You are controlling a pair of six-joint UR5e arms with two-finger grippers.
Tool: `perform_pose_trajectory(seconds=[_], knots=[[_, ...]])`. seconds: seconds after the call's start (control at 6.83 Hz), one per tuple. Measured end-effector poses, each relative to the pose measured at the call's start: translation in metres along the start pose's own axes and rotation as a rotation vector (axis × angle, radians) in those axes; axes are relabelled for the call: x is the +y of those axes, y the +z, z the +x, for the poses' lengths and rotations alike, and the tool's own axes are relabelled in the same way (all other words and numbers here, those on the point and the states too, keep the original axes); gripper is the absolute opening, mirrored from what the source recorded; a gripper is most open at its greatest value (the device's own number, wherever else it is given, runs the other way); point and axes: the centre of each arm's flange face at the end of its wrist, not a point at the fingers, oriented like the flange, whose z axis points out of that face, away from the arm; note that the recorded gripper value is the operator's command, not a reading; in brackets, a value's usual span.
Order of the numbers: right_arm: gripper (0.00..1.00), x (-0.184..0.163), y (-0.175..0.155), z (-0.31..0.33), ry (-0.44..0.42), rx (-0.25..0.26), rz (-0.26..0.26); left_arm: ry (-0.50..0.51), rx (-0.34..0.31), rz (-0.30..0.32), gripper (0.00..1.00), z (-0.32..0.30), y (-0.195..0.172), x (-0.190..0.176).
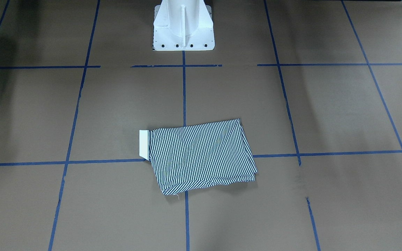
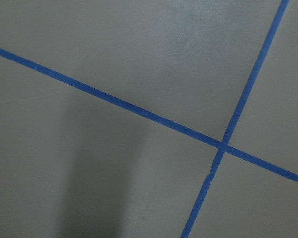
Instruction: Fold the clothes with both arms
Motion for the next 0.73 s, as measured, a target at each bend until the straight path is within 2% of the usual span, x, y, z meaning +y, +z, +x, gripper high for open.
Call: perform_pose_trajectory(seconds=[0.15, 0.29, 0.44, 0.73], knots=[[1.0, 0.001, 0.001, -0.001, -0.008, 0.0, 0.006, 0.064, 0.015, -0.025, 1.0, 0.03, 0.013, -0.032], [1.0, -0.005, -0.001, -0.004, -0.001, -0.003, -0.005, 0.064, 0.035, -0.032, 1.0, 0.062, 0.018, -0.053], [1.0, -0.014, -0.005, -0.008, 0.011, -0.006, -0.021, 0.017, 0.051, -0.034, 1.0, 0.082, 0.018, -0.053], [1.0, -0.018, -0.007, -0.008, 0.029, -0.009, -0.043, -0.046, 0.062, -0.055, 1.0, 0.086, 0.023, -0.029]])
